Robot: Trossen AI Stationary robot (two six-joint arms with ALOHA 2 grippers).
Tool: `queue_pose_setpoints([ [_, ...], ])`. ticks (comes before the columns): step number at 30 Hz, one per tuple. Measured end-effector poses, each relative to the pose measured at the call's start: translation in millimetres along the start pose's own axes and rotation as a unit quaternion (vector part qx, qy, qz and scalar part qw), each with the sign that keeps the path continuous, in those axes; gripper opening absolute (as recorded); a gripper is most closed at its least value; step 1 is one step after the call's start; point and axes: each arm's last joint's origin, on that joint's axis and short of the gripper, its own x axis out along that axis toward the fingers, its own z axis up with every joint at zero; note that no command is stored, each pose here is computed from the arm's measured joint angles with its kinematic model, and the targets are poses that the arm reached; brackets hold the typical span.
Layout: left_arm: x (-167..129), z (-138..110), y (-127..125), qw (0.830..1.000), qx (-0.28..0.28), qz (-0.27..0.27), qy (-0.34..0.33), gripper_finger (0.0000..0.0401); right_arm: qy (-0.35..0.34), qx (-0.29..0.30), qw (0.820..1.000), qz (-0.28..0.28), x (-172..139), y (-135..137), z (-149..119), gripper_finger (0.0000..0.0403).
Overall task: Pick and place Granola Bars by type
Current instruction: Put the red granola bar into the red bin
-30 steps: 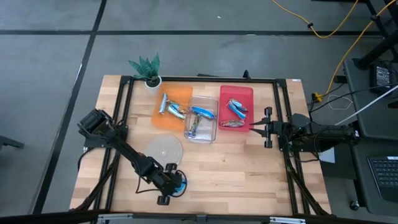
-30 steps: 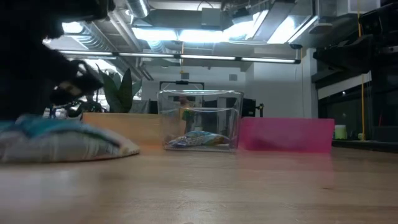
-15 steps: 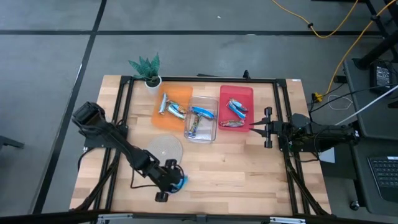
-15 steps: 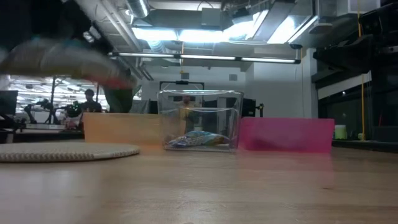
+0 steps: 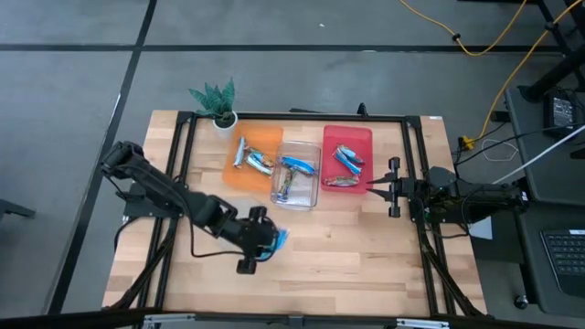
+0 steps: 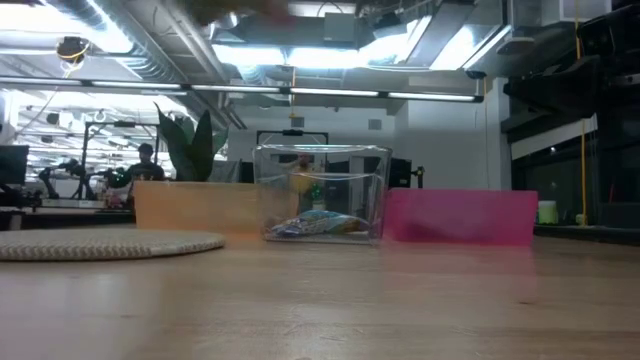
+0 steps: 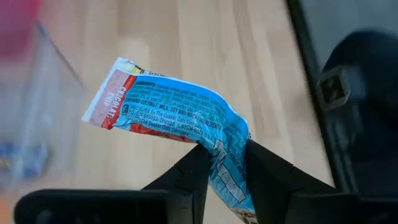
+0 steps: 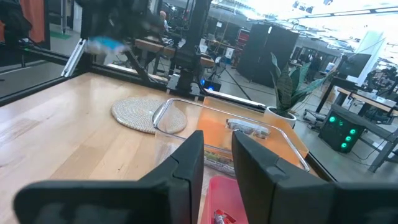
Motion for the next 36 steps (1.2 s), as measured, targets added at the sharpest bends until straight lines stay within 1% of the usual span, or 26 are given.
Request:
queue_pose_setpoints([
  [6,-23,41,14,0.998,0.023,0.011,-0.063,0.009,0.0,0.0,1.0,0.0,0,0,0,0.0087],
  [11,-35,62,33,0.994,0.018,0.036,-0.097,0.009,0.0,0.0,1.0,0.0,0,0,0,0.0087],
  [15,-38,71,50,0.993,0.01,0.05,-0.104,0.009,0.0,0.0,1.0,0.0,0,0,0,0.0087],
  [20,-38,80,72,0.993,0.005,0.055,-0.105,0.009,0.0,0.0,1.0,0.0,0,0,0,0.0087],
  [26,-40,87,100,0.99,-0.005,0.082,-0.116,0.009,0.0,0.0,1.0,0.0,0,0,0,0.0087],
  [30,-41,89,121,0.987,-0.023,0.103,-0.117,0.009,0.0,0.0,1.0,0.0,0,0,0,0.0087],
  [36,-39,96,148,0.985,-0.038,0.089,-0.144,0.0084,0.0,0.0,1.0,0.0,0,0,0,0.0087],
])
